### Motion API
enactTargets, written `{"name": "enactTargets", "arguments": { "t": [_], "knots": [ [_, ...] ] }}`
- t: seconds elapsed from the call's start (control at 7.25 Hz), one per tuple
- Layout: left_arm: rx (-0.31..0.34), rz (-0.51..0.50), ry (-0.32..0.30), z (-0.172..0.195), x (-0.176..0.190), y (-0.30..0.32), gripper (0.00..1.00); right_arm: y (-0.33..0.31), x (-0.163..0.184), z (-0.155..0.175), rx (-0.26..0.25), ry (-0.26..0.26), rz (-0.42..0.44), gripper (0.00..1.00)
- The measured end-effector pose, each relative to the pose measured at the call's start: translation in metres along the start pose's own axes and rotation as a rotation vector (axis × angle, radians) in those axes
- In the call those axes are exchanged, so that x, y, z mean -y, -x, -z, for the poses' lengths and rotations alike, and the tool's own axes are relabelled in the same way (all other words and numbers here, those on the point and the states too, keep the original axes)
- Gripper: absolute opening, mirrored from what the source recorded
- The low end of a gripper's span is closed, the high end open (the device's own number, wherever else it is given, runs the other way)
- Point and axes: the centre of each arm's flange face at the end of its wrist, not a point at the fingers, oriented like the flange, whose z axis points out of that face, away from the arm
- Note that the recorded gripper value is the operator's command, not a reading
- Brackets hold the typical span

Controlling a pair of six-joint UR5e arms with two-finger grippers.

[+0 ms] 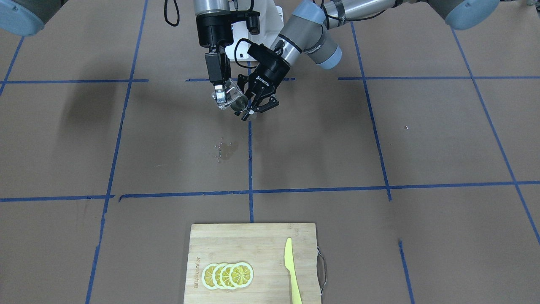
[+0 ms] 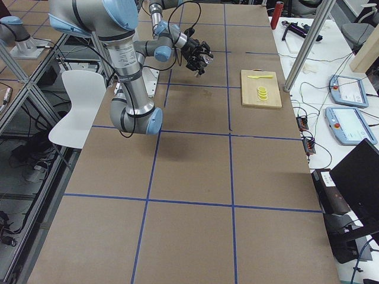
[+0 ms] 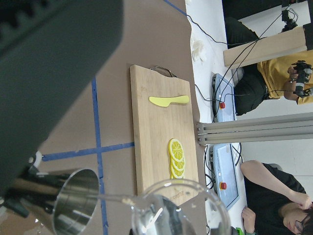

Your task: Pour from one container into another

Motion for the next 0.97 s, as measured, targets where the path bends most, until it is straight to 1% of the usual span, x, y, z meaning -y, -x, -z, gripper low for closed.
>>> {"name": "enactTargets", "arguments": {
  "t": [0.41, 0.97],
  "knots": [
    [-0.002, 0.001, 0.001, 0.0001, -0.0003, -0.0005, 0.00, -0.0006, -0.0009, -0.0026, -0.046, 0.030, 0.064, 0.00],
    [-0.001, 0.001, 0.001, 0.0000, 0.0000, 0.0000, 0.00, -0.0040, -0.0002, -0.0013, -0.070, 0.035, 0.118, 0.00]
  ]
}}
